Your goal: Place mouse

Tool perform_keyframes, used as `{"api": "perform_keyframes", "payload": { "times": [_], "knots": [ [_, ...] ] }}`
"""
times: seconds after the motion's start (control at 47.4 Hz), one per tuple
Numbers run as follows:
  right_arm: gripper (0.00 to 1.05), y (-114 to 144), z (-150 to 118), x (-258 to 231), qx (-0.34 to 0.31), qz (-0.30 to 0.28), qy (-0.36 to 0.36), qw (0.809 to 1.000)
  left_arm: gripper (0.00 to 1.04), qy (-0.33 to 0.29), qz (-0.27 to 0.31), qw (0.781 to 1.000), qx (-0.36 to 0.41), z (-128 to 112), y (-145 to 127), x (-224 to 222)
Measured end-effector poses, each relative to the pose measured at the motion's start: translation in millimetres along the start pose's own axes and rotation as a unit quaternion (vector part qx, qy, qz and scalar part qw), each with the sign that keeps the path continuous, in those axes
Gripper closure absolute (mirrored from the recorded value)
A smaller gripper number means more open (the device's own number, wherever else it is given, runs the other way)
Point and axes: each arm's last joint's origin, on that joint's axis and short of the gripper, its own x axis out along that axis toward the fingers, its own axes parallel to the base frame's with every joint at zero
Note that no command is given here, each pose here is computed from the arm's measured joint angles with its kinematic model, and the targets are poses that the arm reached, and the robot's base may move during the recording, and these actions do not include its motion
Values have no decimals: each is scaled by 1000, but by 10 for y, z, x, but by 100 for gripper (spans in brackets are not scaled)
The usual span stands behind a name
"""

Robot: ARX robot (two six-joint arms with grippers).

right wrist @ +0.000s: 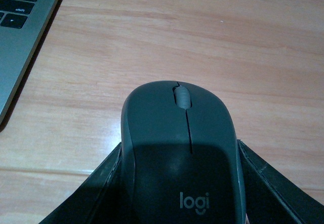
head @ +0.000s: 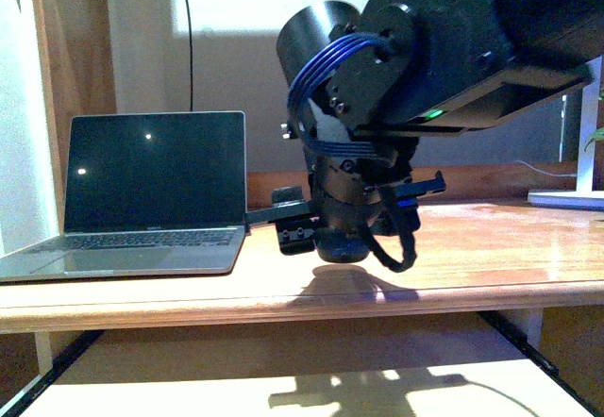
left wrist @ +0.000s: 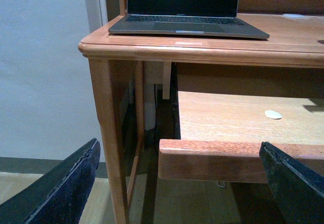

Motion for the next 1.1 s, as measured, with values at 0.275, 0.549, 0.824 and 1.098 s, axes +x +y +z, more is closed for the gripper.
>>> {"api": "perform_keyframes", "payload": {
  "times": [0.275,0.549,0.824,1.098],
  "knots": [
    [49,254,13,177,2,-3,-4,1000,8,0,0,1000,0,0,0,0],
    [49,413,2,319,11,-6,-7,1000,8,0,0,1000,0,0,0,0],
    [20,444,41,365,35,-15,-28,999,8,0,0,1000,0,0,0,0],
    [7,136,147,206,109,-10,-100,989,8,0,0,1000,0,0,0,0]
  ]
}}
